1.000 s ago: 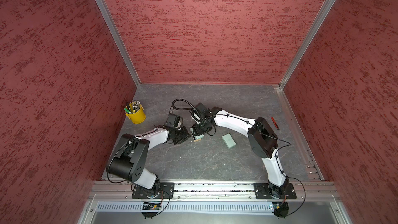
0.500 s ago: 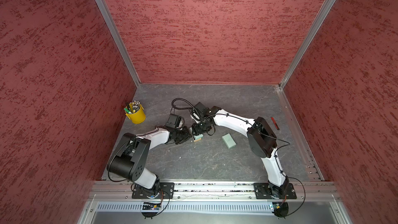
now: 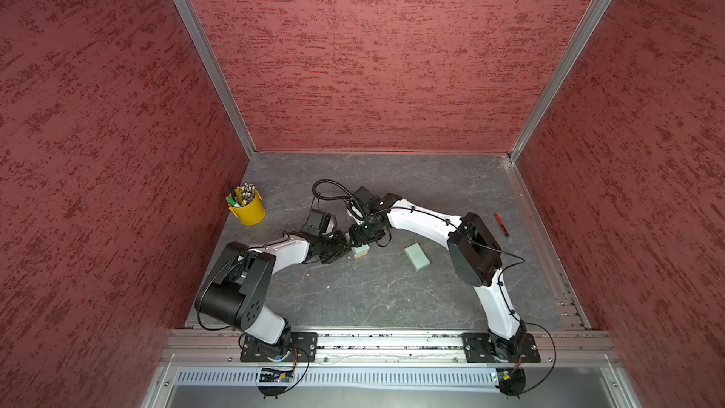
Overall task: Take the rings out of the lift-off lid box
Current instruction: Close the lid on the jewelry box.
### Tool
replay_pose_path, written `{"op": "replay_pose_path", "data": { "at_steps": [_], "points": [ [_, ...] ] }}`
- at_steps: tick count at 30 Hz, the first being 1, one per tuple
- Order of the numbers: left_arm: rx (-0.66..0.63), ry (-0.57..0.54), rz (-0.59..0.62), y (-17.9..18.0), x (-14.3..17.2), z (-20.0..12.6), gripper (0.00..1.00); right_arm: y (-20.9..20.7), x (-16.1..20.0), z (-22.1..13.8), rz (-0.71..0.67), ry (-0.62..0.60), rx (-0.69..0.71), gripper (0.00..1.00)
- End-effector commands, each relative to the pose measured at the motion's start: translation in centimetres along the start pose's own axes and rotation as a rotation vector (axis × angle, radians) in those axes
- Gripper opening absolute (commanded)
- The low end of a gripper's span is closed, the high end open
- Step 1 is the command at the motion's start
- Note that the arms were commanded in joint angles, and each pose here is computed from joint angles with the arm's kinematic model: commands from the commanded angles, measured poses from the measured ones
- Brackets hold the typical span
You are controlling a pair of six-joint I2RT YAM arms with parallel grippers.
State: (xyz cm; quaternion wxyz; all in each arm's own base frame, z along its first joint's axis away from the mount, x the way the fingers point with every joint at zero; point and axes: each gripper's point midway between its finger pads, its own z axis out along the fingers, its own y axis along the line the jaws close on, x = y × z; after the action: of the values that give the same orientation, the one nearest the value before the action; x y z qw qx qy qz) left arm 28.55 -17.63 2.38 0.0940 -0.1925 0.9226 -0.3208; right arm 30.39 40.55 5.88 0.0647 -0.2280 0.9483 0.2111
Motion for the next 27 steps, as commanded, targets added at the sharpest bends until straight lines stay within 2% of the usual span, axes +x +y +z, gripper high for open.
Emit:
{"op": "replay_pose_path", "data": {
  "at_steps": [1, 10, 27],
  "points": [
    [0.023, 0.012, -0.002, -0.2, 0.3, 0.6, 0.11, 0.6, 0.0, 0.6, 0.013, 0.013, -0.013, 0.51],
    [0.061, 0.016, -0.007, -0.8, 0.5, 0.9, 0.0, 0.2, 0.4, 0.8, 0.016, 0.022, 0.031, 0.49],
    [0.039, 0.017, -0.015, -0.4, 0.9, 1.2, 0.0, 0.0, -0.1, -1.0, 0.017, -0.012, 0.095, 0.46]
  ]
}}
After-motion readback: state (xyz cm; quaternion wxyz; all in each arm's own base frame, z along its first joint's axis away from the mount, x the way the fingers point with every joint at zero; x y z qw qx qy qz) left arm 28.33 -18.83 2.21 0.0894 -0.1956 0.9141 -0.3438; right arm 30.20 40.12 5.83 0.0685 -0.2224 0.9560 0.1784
